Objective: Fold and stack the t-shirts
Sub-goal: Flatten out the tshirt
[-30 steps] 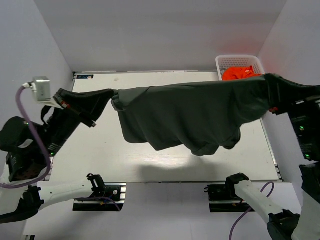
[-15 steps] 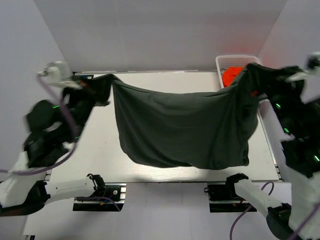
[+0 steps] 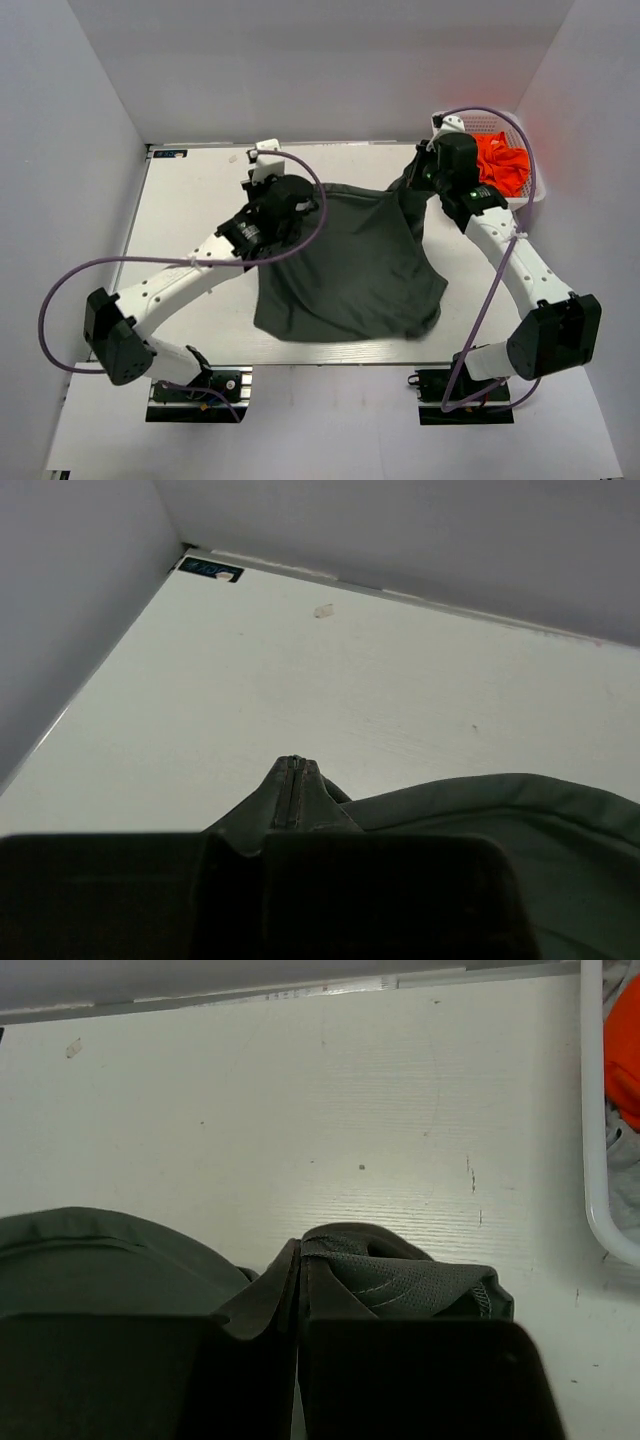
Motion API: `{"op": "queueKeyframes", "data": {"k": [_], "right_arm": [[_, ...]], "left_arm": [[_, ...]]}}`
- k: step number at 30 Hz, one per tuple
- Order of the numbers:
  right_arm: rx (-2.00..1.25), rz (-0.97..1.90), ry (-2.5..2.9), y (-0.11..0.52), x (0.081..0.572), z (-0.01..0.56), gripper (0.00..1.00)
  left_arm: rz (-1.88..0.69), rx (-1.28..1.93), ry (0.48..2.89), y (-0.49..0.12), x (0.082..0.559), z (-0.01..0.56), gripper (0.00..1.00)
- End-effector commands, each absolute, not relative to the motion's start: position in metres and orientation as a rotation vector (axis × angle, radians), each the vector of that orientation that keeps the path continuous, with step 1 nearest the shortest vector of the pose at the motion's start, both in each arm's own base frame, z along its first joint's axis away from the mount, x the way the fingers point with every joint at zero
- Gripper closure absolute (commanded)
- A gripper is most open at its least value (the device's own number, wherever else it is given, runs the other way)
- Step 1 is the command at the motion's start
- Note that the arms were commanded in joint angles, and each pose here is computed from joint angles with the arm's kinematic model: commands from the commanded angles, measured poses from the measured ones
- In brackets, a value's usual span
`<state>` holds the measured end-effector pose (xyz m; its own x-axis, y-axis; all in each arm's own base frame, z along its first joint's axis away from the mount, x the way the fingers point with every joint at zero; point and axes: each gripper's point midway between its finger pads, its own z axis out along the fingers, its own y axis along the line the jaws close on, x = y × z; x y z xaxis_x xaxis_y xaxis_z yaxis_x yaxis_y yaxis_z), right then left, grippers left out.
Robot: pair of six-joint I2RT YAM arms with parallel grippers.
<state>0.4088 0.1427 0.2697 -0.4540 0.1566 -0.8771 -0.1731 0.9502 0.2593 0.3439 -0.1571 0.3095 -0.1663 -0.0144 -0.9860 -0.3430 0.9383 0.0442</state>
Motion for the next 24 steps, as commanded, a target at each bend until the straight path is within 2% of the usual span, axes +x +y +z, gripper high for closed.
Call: {"op": "queueKeyframes", "data": {"k": [1, 5, 10, 15, 18, 24], "right_arm": [[0.01, 0.372, 1.766, 0.138, 0.433, 0.343, 1.0], [0.03, 0.327, 1.764, 0.134, 0.444, 0.344, 1.0], [0.027, 0.276, 1.682, 0.121, 0.434, 0.39, 1.0], [-0.015, 0.307, 1.593, 0.118, 0.406, 0.435, 1.0], [-0.032, 0.315, 1.528, 0.111, 0.379, 0.464, 1.0], [-0.069, 0.331, 1.378, 0.094, 0.314, 0.521, 1.0]], "left_arm": [[0.29, -0.421, 1.668, -0.135, 0.371, 0.325, 1.0], [0.348, -0.491, 1.706, -0.116, 0.397, 0.307, 1.0], [0.297, -0.52, 1.671, -0.098, 0.407, 0.34, 1.0], [0.147, -0.51, 1.554, -0.086, 0.381, 0.403, 1.0], [0.092, -0.507, 1.52, -0.078, 0.363, 0.422, 1.0], [-0.174, -0.454, 1.374, -0.062, 0.297, 0.487, 1.0]]}}
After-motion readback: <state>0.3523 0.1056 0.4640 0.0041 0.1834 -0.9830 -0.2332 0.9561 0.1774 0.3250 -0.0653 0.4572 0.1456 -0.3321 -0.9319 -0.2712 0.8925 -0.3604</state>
